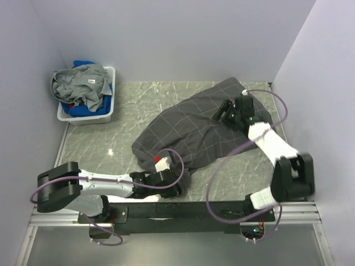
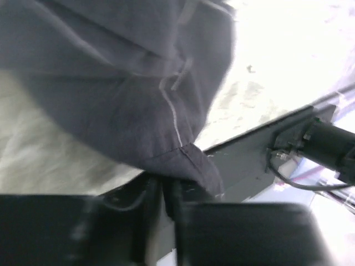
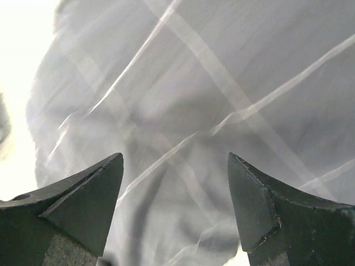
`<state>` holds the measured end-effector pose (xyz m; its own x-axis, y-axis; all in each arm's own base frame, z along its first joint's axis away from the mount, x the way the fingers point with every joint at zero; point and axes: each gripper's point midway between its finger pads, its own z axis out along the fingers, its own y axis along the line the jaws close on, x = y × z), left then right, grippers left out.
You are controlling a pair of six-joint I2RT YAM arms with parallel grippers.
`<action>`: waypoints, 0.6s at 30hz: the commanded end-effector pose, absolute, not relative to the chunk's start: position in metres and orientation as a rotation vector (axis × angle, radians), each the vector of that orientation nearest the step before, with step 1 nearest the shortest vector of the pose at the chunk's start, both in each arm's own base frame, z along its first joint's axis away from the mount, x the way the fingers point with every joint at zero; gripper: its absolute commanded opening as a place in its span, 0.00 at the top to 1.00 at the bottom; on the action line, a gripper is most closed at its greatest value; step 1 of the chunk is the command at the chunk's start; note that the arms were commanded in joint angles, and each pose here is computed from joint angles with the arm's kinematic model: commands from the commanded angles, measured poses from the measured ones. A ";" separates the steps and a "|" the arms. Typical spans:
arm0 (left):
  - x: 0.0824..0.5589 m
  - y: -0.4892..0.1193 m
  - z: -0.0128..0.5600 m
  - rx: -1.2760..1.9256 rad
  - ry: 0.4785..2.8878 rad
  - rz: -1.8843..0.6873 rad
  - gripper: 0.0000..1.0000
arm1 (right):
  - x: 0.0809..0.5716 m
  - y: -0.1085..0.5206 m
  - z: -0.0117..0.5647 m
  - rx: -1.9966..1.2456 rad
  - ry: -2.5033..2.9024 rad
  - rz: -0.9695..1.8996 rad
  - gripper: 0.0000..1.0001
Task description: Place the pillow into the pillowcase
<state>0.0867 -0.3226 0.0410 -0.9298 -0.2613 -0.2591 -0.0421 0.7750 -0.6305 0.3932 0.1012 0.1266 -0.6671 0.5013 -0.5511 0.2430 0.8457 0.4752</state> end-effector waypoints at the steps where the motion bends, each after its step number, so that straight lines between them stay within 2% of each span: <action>1: 0.102 -0.355 0.070 -0.082 2.566 -1.129 0.69 | 0.337 0.141 0.171 0.373 2.198 0.574 0.18; 2: 0.105 -0.357 0.072 -0.032 2.558 -1.136 0.49 | 0.326 0.148 0.169 0.354 2.193 0.592 0.18; 3: 0.109 -0.365 0.083 -0.010 2.535 -1.152 0.39 | 0.310 0.152 0.152 0.342 2.226 0.589 0.18; 5: 0.116 -0.360 0.087 0.021 2.525 -1.085 0.29 | 0.288 0.170 0.149 0.298 2.208 0.647 0.18; 7: 0.122 -0.344 0.098 -0.008 2.521 -1.021 0.28 | 0.273 0.168 0.124 0.341 2.247 0.654 0.18; 12: 0.159 -0.275 0.108 -0.306 2.462 -0.905 0.34 | 0.265 0.162 0.082 0.434 2.296 0.679 0.11; 17: 0.172 -0.239 0.126 -0.399 2.388 -0.869 0.32 | 0.310 0.110 0.061 0.616 2.302 0.637 0.11; 18: 0.171 -0.235 0.123 -0.409 2.395 -0.854 0.32 | 0.335 0.090 0.077 0.656 2.248 0.594 0.11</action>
<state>0.1750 -0.2646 0.1484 -0.7991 -0.4601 -0.3869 -0.0323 0.6755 -0.7367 0.2684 0.1216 0.0397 -0.7371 0.5261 -0.4242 0.2752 0.8070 0.5225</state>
